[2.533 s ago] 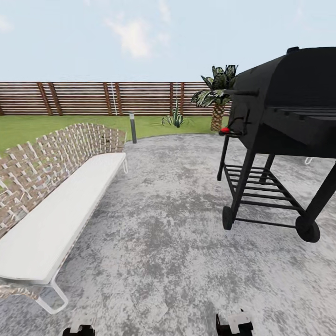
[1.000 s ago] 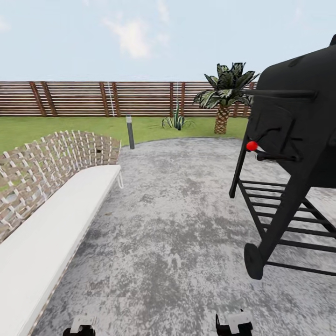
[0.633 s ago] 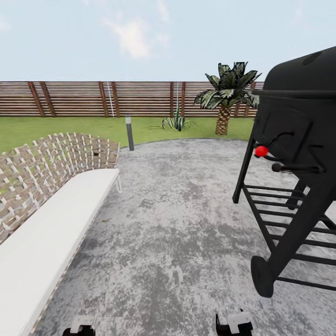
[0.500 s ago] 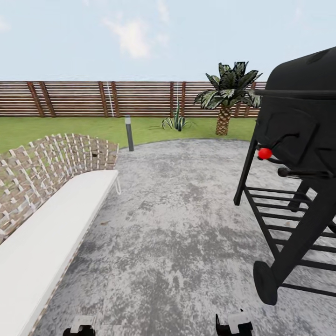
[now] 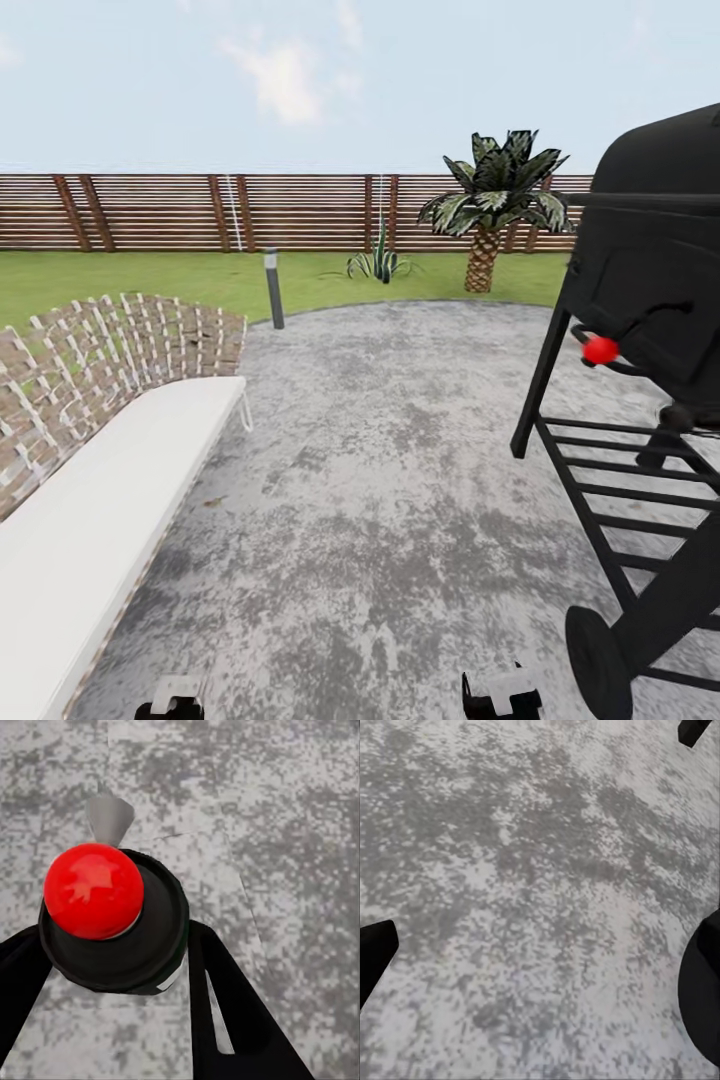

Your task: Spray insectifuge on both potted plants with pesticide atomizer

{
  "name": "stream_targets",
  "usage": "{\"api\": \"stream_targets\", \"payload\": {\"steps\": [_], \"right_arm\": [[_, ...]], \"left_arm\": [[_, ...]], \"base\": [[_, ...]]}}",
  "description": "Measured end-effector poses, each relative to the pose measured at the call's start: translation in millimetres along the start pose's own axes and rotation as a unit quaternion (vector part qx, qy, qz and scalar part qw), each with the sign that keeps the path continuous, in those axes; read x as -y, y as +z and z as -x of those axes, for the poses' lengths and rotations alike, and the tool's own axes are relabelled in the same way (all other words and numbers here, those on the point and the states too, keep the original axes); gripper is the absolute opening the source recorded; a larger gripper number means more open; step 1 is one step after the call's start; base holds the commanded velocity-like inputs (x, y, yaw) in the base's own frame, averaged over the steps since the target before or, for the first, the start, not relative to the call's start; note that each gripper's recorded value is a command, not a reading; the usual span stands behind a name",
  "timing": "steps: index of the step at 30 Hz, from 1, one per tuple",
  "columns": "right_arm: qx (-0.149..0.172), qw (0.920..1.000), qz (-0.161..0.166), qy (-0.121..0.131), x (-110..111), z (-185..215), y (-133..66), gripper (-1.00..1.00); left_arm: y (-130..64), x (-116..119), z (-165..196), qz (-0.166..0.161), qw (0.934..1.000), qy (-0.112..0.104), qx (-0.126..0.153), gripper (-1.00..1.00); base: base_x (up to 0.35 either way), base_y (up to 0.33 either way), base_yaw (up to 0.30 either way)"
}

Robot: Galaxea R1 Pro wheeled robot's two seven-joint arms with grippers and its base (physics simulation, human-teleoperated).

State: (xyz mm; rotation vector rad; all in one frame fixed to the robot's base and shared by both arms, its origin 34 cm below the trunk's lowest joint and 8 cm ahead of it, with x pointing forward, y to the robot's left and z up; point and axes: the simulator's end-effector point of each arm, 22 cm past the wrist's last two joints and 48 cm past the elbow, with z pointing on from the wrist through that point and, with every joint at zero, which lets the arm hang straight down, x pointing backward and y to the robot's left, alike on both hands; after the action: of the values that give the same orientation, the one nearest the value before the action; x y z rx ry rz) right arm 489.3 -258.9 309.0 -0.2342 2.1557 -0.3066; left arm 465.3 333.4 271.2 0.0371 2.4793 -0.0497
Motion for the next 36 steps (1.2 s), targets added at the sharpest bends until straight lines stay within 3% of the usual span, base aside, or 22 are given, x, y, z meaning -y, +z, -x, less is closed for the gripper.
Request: {"api": "stream_targets", "payload": {"steps": [36], "right_arm": [[0.0, 1.0, 0.0, 0.0, -0.1, 0.0, 0.0, 1.0]], "left_arm": [[0.0, 0.0, 0.0, 0.0, 1.0, 0.0, 0.0, -1.0]], "base": [[0.335, 0.0, 0.0]]}}
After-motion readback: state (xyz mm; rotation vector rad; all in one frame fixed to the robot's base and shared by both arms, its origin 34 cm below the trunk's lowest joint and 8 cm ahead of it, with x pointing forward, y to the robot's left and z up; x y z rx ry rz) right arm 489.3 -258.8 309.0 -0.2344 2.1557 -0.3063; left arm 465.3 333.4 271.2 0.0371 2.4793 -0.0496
